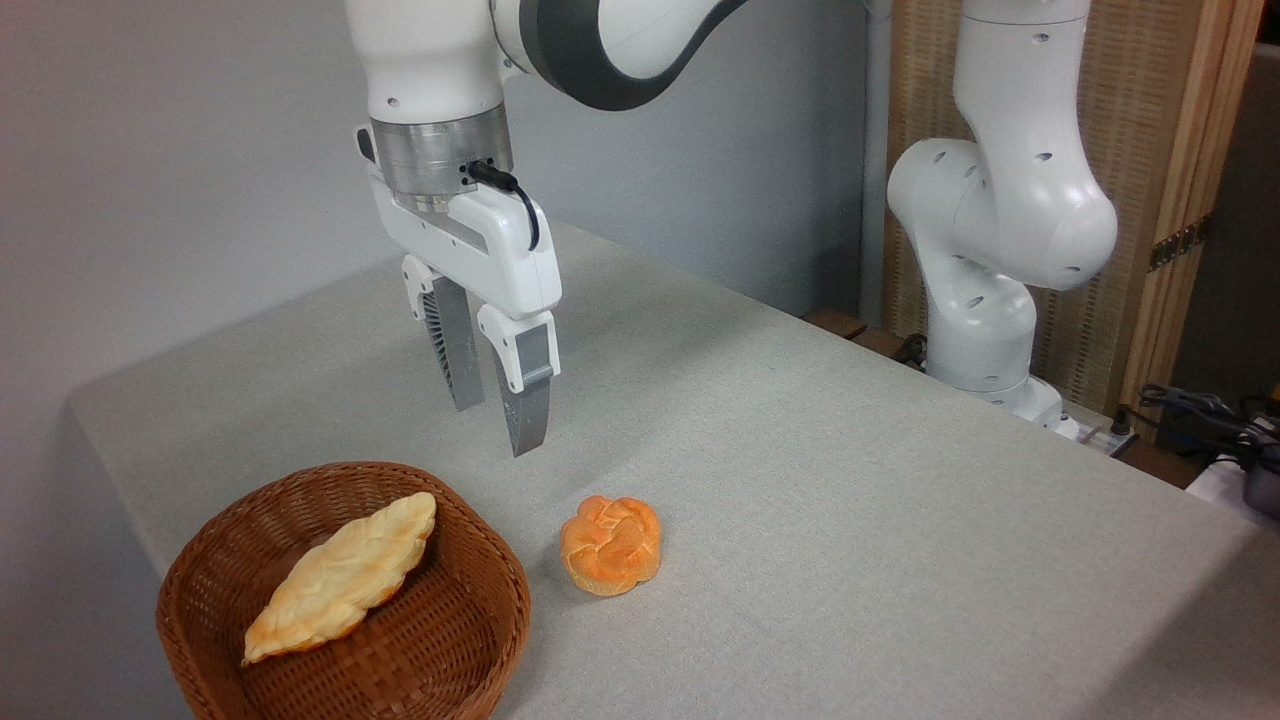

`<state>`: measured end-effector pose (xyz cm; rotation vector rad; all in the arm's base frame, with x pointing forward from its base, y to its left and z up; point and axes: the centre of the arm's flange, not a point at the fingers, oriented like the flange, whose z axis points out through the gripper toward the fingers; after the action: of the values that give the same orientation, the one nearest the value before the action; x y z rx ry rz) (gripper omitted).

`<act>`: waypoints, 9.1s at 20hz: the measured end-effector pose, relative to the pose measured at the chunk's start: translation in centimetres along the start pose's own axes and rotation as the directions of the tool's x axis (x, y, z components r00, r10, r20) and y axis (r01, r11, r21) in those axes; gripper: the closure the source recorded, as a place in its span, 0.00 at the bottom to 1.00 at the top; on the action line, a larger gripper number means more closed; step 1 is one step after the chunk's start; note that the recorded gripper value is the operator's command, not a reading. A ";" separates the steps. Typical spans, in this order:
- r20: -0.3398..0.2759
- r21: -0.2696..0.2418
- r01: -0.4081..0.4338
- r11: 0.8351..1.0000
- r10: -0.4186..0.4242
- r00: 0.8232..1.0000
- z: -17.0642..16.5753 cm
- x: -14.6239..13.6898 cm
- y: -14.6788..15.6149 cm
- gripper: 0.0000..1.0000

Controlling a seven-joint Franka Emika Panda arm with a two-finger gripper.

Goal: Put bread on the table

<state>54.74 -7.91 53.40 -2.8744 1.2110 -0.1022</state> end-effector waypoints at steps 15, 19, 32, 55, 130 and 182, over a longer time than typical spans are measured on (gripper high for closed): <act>0.005 -0.007 -0.004 1.000 0.004 1.000 0.1 0.1 0.3 0.00; 0.004 -0.007 -0.004 1.000 0.004 1.000 0.1 0.1 0.3 0.00; 0.004 -0.007 -0.003 1.000 0.003 1.000 0.0 0.1 0.3 0.00; 0.027 -0.025 -0.005 1.000 0.006 1.000 0.2 -0.1 0.6 0.00; -0.229 0.074 0.134 0.988 -0.114 0.967 12.4 8.1 -2.6 0.24; 0.013 -0.010 -0.007 1.000 0.007 1.000 5.5 -3.1 10.0 0.00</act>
<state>45.81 -12.74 47.26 -2.8745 1.2227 -0.0767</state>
